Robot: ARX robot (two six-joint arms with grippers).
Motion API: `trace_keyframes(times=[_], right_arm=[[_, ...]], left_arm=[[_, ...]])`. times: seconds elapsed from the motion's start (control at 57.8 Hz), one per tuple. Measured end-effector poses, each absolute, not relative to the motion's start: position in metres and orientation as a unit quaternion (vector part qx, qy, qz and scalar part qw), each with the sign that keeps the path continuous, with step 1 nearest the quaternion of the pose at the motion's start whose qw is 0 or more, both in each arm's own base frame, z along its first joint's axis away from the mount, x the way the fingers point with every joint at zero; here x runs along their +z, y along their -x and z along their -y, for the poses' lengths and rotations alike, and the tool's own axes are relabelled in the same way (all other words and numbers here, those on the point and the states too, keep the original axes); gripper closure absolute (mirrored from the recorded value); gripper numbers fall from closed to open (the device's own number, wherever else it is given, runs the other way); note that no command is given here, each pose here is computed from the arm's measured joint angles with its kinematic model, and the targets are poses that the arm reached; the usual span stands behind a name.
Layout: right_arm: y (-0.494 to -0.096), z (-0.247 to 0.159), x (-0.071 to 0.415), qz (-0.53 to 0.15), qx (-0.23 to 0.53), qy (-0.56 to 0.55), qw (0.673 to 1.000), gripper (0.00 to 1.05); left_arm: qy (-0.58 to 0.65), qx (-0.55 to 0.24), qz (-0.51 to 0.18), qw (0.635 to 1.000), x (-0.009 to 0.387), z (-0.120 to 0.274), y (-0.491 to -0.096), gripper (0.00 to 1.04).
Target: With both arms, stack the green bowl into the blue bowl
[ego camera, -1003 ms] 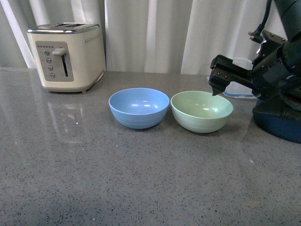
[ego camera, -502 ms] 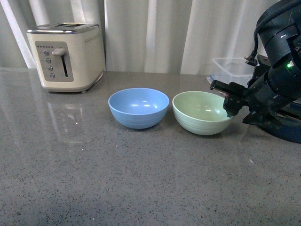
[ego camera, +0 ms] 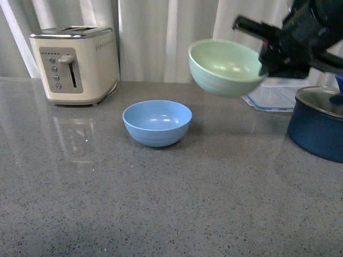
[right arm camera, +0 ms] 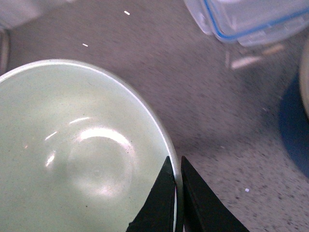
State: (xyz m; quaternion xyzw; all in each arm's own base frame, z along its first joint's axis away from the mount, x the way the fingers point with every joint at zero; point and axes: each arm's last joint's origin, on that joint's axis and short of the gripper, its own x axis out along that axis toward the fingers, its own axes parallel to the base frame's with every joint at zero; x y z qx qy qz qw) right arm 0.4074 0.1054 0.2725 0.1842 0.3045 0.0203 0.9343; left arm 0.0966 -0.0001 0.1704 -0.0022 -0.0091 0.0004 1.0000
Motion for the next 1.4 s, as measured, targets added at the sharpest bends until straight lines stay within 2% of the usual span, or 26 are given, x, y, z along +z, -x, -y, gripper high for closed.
trace_keyframes(times=[0.173,0.329,0.536,0.709,0.83,0.865,1.003,1.107,1.194,1.211,1.245,1.28,1.315,1.401], right_arm=[[-0.409,-0.150,0.298,-0.277,0.077,-0.165,0.943,1.04],[-0.419,-0.186,0.279,-0.302,0.095,-0.138,0.938,1.04],[-0.429,-0.204,0.237,-0.346,0.085,-0.107,0.928,1.04],[-0.438,-0.209,0.223,-0.359,0.072,-0.093,0.926,1.03],[-0.439,-0.206,0.228,-0.350,0.079,-0.112,0.927,0.86],[-0.436,-0.203,0.236,-0.341,0.089,-0.125,0.928,0.77],[-0.420,-0.188,0.269,-0.302,0.113,-0.160,0.933,0.58],[-0.387,-0.160,0.309,-0.215,0.140,-0.200,0.946,0.38],[-0.332,-0.122,0.334,-0.080,0.150,-0.218,0.961,0.17],[-0.320,-0.115,0.335,-0.047,0.133,-0.207,0.968,0.18],[-0.305,-0.103,0.333,0.012,0.062,-0.168,0.984,0.26],[-0.293,-0.091,0.322,0.034,0.019,-0.115,0.993,0.35],[-0.284,-0.082,0.303,0.028,0.008,-0.073,0.997,0.44],[-0.270,-0.068,0.270,0.001,0.001,-0.031,1.000,0.58]], left_arm=[[0.002,0.000,0.009,1.000,0.170,0.000,-0.097,0.07],[0.002,0.000,0.009,1.000,0.170,0.000,-0.097,0.07],[0.002,0.000,0.009,1.000,0.170,0.000,-0.097,0.07],[0.002,0.000,0.009,1.000,0.170,0.000,-0.097,0.07],[0.002,0.000,0.009,1.000,0.170,0.000,-0.097,0.07],[0.002,0.000,0.009,1.000,0.170,0.000,-0.097,0.07],[0.002,0.000,0.009,1.000,0.170,0.000,-0.097,0.07],[0.002,0.000,0.009,1.000,0.170,0.000,-0.097,0.07],[0.002,0.001,0.009,1.000,0.170,0.000,-0.097,0.07],[0.002,0.001,0.009,1.000,0.170,0.000,-0.097,0.07],[0.002,0.000,0.009,1.000,0.170,0.000,-0.097,0.07],[0.002,-0.001,0.009,1.000,0.170,0.000,-0.097,0.07],[0.002,-0.001,0.009,1.000,0.170,0.000,-0.097,0.07],[0.002,-0.001,0.009,1.000,0.170,0.000,-0.097,0.07]])
